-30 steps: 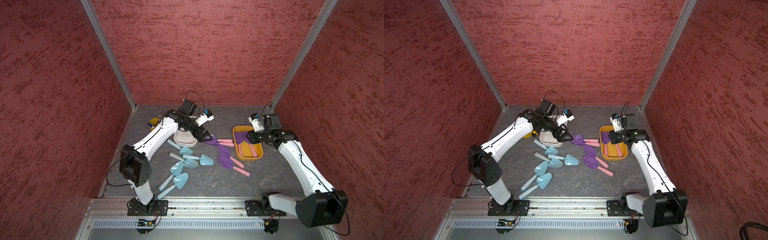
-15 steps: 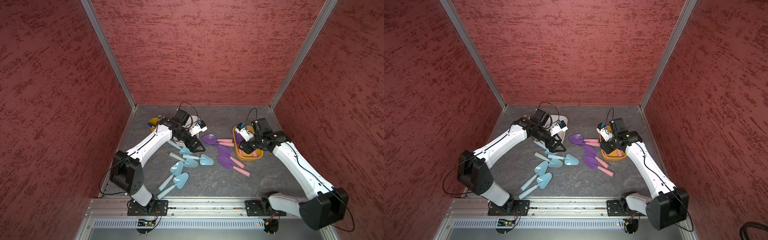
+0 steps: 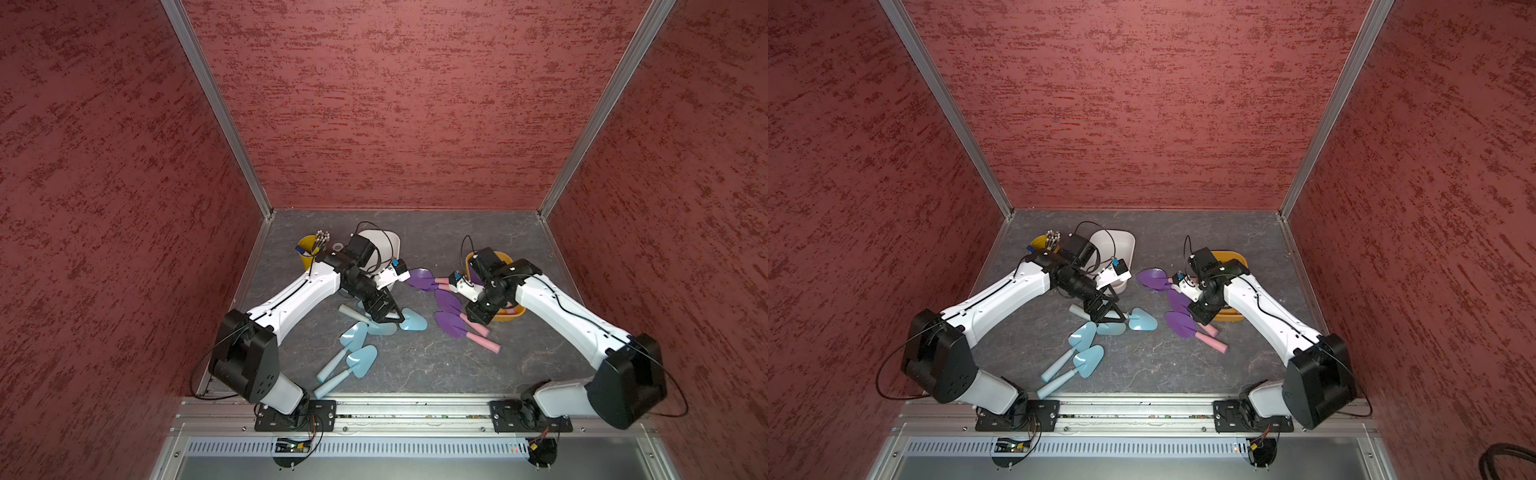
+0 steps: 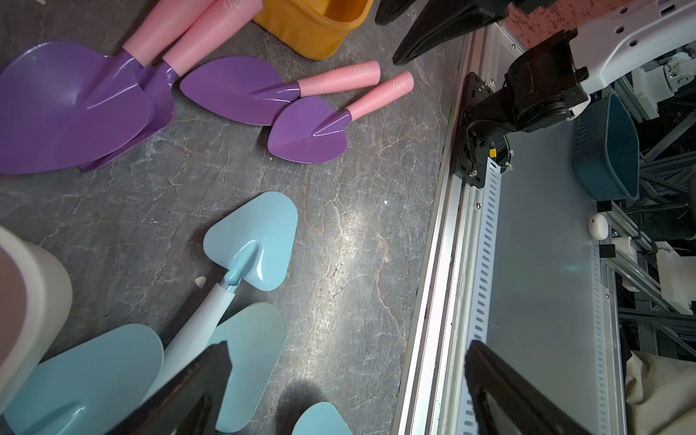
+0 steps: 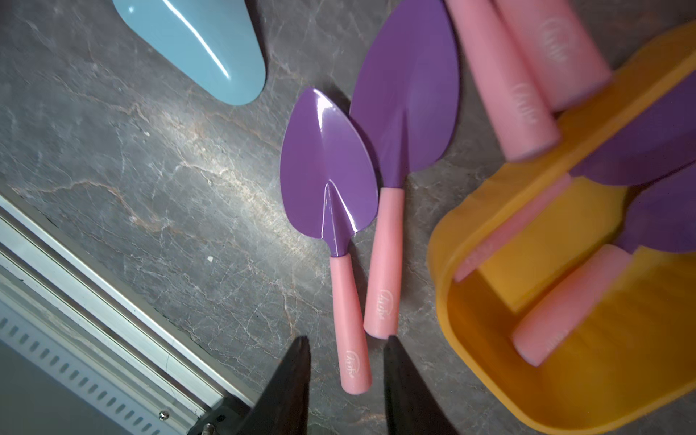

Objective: Sort the small shovels by color and place them into the storage box
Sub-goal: Pick up the shovel from the center of the board.

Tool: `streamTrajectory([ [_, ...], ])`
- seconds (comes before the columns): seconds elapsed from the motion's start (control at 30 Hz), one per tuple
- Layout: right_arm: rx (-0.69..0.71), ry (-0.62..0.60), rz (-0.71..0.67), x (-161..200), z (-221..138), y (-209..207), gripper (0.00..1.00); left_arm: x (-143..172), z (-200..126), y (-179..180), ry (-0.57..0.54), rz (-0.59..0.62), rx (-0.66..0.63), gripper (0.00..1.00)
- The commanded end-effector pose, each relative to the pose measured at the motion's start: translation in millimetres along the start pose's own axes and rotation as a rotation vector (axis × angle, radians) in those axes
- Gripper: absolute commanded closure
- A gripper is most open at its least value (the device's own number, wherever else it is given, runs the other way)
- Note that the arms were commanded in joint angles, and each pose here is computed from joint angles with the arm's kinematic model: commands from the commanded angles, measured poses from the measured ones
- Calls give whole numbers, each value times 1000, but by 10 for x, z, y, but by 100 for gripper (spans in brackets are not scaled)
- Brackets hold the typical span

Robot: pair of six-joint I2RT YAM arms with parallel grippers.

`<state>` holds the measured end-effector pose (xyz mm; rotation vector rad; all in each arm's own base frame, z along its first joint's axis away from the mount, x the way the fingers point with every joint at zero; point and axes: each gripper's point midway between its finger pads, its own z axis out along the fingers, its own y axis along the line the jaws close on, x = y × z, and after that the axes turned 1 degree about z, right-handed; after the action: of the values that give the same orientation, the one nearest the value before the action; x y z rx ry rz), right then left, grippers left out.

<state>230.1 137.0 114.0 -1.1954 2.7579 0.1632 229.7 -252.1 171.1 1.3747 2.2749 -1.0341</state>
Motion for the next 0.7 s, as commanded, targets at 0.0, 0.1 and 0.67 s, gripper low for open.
streamTrajectory([
  [0.0, 6, 103, -41, 124, 161, 22, 65, -78, -90, 18, -57, 35, -12, 0],
  [0.1, 13, 174, -52, 200, 294, 3, 66, -81, -115, 48, -69, 23, -20, 0],
  [0.67, -11, 354, -19, 317, 742, -41, 67, -67, -200, 161, -99, -19, -37, 0],
])
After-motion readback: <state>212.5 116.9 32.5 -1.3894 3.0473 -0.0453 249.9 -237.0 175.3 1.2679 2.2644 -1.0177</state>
